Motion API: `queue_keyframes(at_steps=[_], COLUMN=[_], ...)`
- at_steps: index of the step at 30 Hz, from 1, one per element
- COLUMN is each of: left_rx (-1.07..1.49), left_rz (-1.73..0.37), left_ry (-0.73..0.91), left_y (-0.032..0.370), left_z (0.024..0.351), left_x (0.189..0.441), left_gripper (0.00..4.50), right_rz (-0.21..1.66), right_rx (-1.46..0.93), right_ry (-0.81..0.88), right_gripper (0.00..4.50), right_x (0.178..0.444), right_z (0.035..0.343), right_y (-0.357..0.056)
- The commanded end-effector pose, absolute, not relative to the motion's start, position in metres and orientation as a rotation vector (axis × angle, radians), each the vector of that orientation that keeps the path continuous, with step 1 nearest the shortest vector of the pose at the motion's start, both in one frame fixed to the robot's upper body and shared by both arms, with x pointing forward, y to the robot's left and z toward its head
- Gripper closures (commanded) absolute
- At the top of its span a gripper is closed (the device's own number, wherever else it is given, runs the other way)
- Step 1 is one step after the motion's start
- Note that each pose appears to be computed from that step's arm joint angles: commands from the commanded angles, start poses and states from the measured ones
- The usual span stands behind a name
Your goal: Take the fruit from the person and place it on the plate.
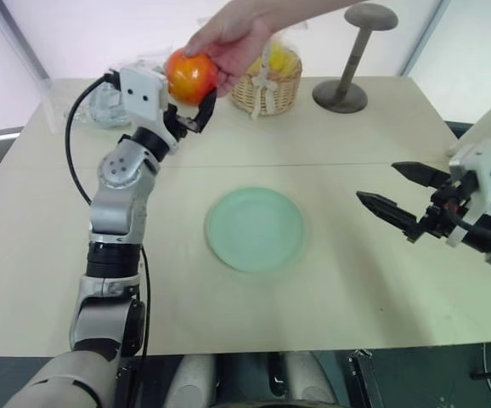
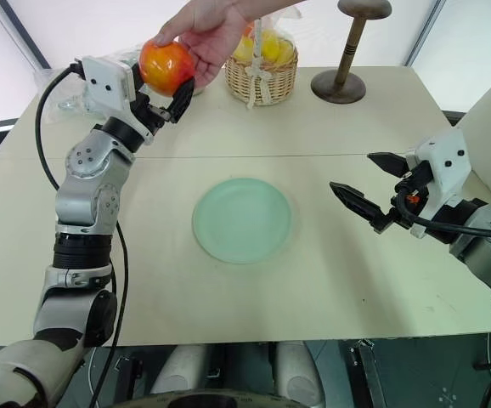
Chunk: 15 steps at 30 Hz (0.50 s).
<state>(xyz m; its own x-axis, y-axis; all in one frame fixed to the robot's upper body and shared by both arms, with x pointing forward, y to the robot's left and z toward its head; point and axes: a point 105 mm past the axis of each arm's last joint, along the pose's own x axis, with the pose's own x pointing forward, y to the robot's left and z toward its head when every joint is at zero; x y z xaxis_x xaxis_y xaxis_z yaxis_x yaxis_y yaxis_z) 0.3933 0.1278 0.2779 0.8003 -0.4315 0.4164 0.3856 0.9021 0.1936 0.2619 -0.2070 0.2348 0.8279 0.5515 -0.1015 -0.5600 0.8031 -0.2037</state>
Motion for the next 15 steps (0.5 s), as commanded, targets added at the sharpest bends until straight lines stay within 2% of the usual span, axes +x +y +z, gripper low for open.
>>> queue_keyframes(at_steps=[1,10,15], left_rx=[0.11,0.105,0.148], left_rz=[-0.446,-0.446,-0.519], left_ry=[-0.545,-0.552,-0.547], left_y=[0.124,0.126,0.128], left_z=[0.299,0.303,0.309], left_x=[0.389,0.39,0.385], left_gripper=[1.58,1.62,1.62], right_rz=[0.603,0.606,0.634], right_rx=[-0.251,-0.248,-0.255], right_ry=[-0.005,-0.003,0.008], right_gripper=[0.0,0.0,0.0], right_x=[0.257,0.257,0.255], right_z=[0.244,0.245,0.244], right_y=[-0.203,-0.202,-0.198])
